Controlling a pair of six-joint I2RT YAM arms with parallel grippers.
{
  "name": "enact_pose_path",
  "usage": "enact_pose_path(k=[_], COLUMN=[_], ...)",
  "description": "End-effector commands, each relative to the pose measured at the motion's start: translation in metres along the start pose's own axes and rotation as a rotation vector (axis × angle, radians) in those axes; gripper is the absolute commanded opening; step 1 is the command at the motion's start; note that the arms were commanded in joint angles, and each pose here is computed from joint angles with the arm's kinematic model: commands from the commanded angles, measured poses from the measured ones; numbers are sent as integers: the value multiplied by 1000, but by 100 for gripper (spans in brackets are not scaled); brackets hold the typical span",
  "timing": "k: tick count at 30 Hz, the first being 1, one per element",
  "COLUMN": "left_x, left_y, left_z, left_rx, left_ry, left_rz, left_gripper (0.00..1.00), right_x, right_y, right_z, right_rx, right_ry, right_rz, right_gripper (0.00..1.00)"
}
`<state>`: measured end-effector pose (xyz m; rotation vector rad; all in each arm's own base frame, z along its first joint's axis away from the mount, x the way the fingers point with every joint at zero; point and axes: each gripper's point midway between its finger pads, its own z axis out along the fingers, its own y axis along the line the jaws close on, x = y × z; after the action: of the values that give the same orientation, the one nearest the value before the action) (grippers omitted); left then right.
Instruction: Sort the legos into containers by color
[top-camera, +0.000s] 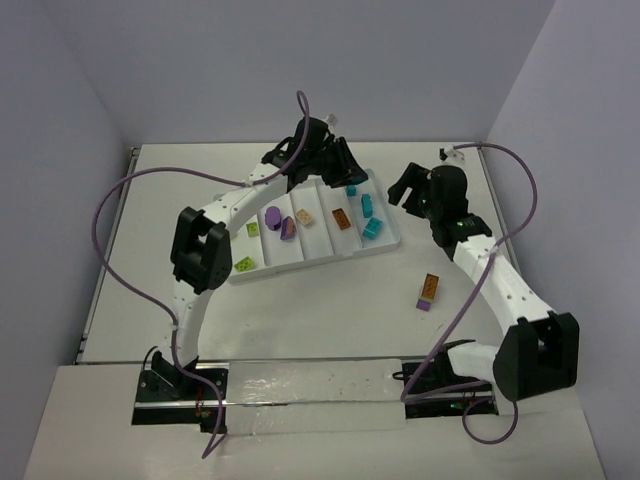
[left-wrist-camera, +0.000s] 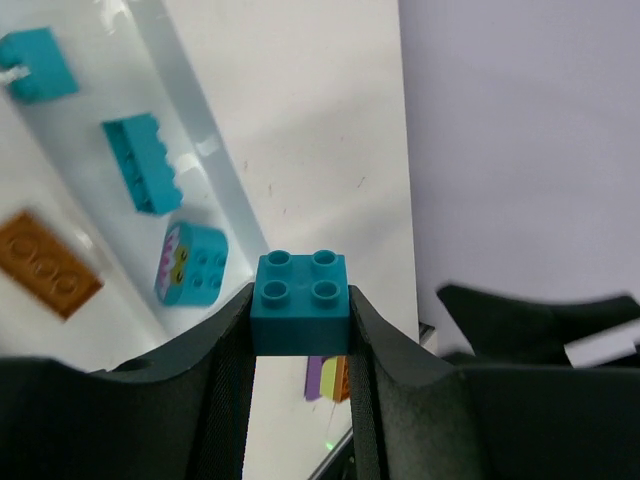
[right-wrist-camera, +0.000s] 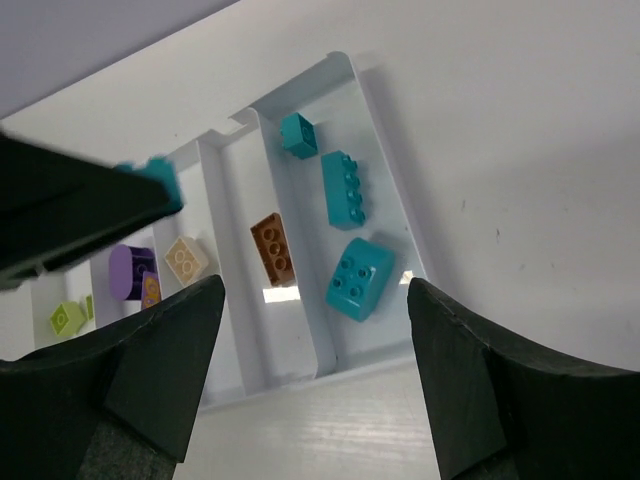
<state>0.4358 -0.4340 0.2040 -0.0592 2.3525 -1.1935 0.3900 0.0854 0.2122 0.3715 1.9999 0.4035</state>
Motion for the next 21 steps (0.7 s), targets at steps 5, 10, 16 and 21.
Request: enact_pose_path(k=[5, 10, 16, 21], left_x=[1, -1, 8, 7], left_y=[-11, 2, 14, 3], left_z=[46, 62, 70, 60], left_rx=[73, 53, 23, 24], left_ry=[19, 3, 23, 19], left_rz=[45, 68, 80, 122], left_gripper=[0, 5, 59, 78], right_x=[-13, -11, -10, -8], right_y=[-23, -27, -29, -36], right_z=[-46, -52, -52, -54], right_rx=[61, 69, 75, 113], right_ry=[-163, -177, -176, -157], right_rz=[45, 46, 46, 16], right_gripper=[81, 81, 81, 81])
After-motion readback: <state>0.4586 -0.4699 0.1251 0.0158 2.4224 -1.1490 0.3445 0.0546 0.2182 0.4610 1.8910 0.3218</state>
